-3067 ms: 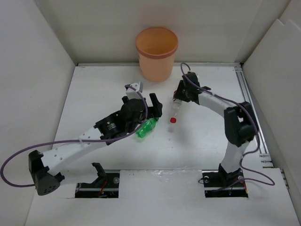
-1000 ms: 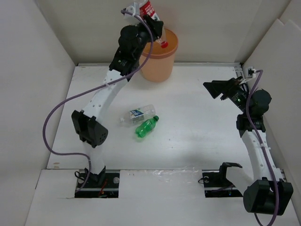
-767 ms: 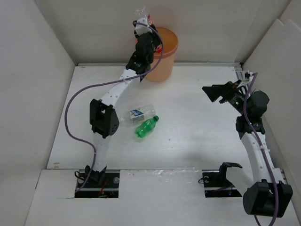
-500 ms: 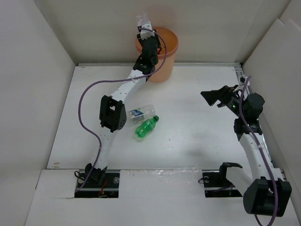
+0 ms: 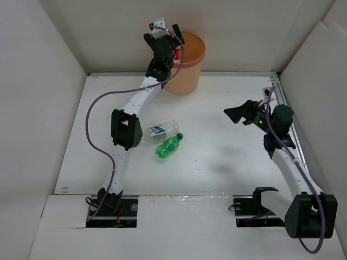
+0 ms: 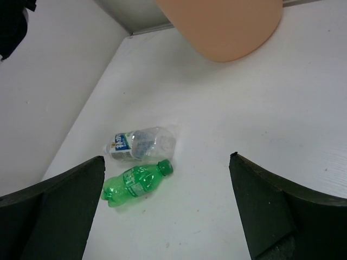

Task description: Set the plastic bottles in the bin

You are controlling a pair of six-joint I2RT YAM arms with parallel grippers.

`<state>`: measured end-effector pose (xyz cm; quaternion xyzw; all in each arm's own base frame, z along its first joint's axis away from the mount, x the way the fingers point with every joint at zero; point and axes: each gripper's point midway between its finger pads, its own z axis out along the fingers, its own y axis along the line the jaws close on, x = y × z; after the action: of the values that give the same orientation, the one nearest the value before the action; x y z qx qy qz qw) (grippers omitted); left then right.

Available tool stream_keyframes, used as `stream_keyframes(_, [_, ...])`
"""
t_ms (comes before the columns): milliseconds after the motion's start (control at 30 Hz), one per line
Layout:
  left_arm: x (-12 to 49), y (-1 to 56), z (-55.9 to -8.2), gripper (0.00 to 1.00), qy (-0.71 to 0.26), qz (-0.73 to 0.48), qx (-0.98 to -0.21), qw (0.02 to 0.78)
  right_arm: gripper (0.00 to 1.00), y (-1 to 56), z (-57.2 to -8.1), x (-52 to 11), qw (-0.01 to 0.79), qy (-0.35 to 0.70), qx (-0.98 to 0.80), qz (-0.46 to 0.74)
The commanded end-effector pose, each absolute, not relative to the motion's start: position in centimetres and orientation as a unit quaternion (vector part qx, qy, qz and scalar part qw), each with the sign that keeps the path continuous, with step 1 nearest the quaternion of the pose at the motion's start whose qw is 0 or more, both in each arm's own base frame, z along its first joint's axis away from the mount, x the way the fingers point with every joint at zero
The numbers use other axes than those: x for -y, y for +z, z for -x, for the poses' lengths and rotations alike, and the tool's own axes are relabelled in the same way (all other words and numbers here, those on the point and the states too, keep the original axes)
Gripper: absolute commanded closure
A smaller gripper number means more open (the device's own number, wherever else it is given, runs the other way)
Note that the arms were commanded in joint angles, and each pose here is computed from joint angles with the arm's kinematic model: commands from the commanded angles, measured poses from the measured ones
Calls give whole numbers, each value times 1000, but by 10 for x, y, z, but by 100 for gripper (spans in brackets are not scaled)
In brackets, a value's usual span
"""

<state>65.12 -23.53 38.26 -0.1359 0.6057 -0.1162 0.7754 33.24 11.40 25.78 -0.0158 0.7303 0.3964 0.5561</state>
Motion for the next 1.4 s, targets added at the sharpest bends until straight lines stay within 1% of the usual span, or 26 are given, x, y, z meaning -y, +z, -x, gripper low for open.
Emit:
stream_keyframes(0, [243,456,-623,0,-164,103,-563,803,0,264,-342,-127,571,372,-731,38])
stream_keyframes(133, [230,491,-598,0,-139,78,-565,810,0,244,-353,-153,537,343,-770,25])
stream_keyframes(167, [221,505,-582,0,-127,91,-572,805,0,242,-354,-160,531,337,-777,23])
stream_keyframes(200, [222,507,-573,0,-122,82,-583,799,0,239,-352,-177,528,329,-783,27])
stream_keyframes(233, [216,495,-569,0,-107,81,-604,785,0,245,-354,-189,528,329,-782,33])
stream_keyframes(267, [207,510,-543,0,-109,87,-613,777,0,234,-358,-199,514,320,-795,33])
stream_keyframes(300, [211,479,-537,0,-106,86,-647,750,0,227,-363,-213,499,309,-809,20])
stream_keyframes(333, [206,469,-527,0,-97,80,-663,738,0,233,-364,-216,499,307,-810,4])
stream_keyframes(367, [205,459,-515,0,-97,85,-676,726,0,217,-369,-221,478,299,-826,-18])
stream_keyframes(400, [193,474,-487,0,-121,99,-672,724,0,213,-372,-225,471,301,-828,-38])
stream_keyframes(433, [197,426,-480,0,-111,91,-710,690,0,206,-370,-236,458,306,-832,-69])
stream_keyframes(467, [194,411,-469,0,-118,96,-722,676,0,210,-372,-245,457,310,-829,-82])
stream_keyframes(500, [190,398,-458,0,-122,99,-733,662,0,199,-373,-255,446,306,-836,-92])
stream_keyframes(533, [178,402,-437,0,-138,128,-731,656,0,197,-373,-263,446,302,-836,-98])
stream_keyframes(567, [173,361,-427,0,-125,129,-758,627,0,194,-371,-291,437,303,-844,-74])
stream_keyframes(600, [169,350,-418,0,-127,136,-763,619,0,192,-371,-303,431,296,-850,-66])
stream_keyframes(633, [165,356,-398,0,-147,140,-757,620,0,188,-371,-312,423,284,-859,-56])
stream_keyframes(667, [167,328,-386,0,-149,150,-771,600,0,184,-367,-326,418,269,-867,-42])
stream_keyframes(700, [167,322,-375,0,-148,157,-773,596,0,191,-367,-332,413,250,-875,-39])
stream_keyframes(733, [160,326,-360,0,-140,171,-767,603,0,177,-366,-335,405,224,-886,-36])
stream_keyframes(800, [177,311,-335,0,-153,165,-778,587,0,174,-361,-340,400,218,-888,-60])
stream_keyframes(867, [181,309,-318,0,-172,168,-778,581,0,170,-355,-337,397,221,-887,-84])
stream_keyframes(900, [185,299,-309,0,-174,159,-786,571,0,167,-347,-341,393,226,-886,-102])
stream_keyframes(1100, [156,293,-279,0,-165,187,-793,557,0,153,-300,-340,378,229,-886,-144])
stream_keyframes(1233, [143,304,-264,0,-182,195,-786,557,0,125,-288,-344,350,240,-892,-158])
stream_keyframes(1367, [138,312,-251,0,-197,176,-786,559,1,103,-285,-357,333,244,-898,-152])
